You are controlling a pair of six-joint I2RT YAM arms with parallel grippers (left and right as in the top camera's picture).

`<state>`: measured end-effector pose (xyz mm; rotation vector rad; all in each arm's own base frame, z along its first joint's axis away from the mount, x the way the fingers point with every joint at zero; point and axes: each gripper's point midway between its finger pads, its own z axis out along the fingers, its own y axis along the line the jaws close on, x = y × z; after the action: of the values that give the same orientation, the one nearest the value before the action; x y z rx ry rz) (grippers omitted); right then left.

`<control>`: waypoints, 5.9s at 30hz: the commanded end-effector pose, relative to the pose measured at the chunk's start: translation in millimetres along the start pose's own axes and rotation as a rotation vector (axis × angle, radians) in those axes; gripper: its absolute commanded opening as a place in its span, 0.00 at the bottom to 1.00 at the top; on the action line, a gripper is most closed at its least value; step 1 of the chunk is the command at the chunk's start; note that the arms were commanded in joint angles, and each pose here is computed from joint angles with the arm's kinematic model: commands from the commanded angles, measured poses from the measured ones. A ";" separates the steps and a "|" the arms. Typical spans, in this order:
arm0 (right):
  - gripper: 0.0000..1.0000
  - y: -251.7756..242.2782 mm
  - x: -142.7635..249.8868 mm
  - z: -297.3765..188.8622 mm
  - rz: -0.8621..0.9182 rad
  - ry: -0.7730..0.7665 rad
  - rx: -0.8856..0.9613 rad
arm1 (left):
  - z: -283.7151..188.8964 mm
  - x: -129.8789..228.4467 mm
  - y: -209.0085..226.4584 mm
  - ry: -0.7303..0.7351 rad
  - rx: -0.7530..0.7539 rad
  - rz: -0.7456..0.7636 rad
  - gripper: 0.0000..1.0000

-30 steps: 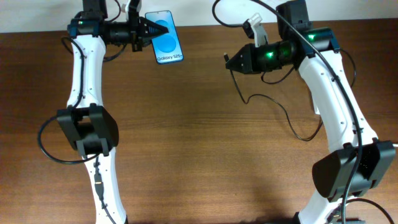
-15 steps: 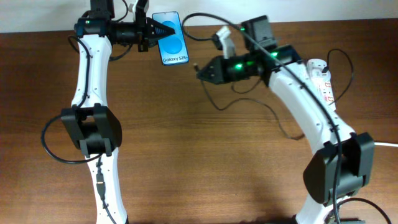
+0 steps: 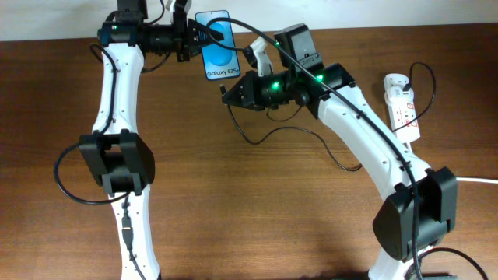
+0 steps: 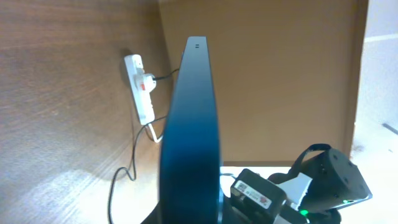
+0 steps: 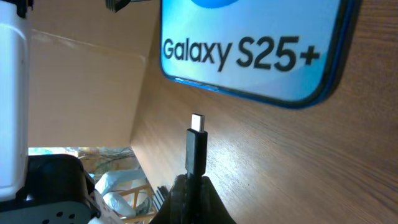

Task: Plug charger to phone and switch on socket
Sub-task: 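Lift the cable plug with the right gripper toward the phone's bottom, then push the USB-C plug up into the phone's bottom port, then release the plug with the right gripper and lower the phone with left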

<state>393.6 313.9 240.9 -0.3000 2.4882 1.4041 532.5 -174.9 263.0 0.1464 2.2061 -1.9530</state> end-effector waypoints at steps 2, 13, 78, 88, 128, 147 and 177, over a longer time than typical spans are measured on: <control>0.04 11.6 -6.4 -6.7 -0.027 -0.039 -0.007 | -4.0 4.9 -18.6 0.036 0.085 -0.018 0.00; 0.04 16.1 -14.5 -7.3 -0.061 -0.069 -0.021 | -4.0 4.8 -18.5 0.037 0.083 -0.069 0.00; 0.04 -1.6 -40.8 -21.8 -0.054 -0.171 0.035 | -3.8 5.0 -18.7 0.040 0.084 -0.105 0.00; 0.04 1.3 -42.1 -17.1 -0.046 -0.186 0.047 | 1.3 9.5 -23.8 0.065 0.108 -0.119 0.00; 0.04 6.6 -71.7 -30.2 -0.089 -0.301 0.027 | 25.6 22.2 -32.6 0.127 0.136 -0.115 0.00; 0.47 -21.4 -48.6 -53.7 -0.071 -0.170 0.005 | 28.0 19.9 -27.2 0.109 0.106 -0.077 0.00; 0.56 -166.0 -5.3 -147.3 0.192 -0.105 0.494 | 41.4 119.4 205.2 0.255 -0.649 -0.144 0.00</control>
<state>429.1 105.8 180.3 0.1632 2.7133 0.9319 459.4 -200.0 37.4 0.1254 2.9745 -1.2380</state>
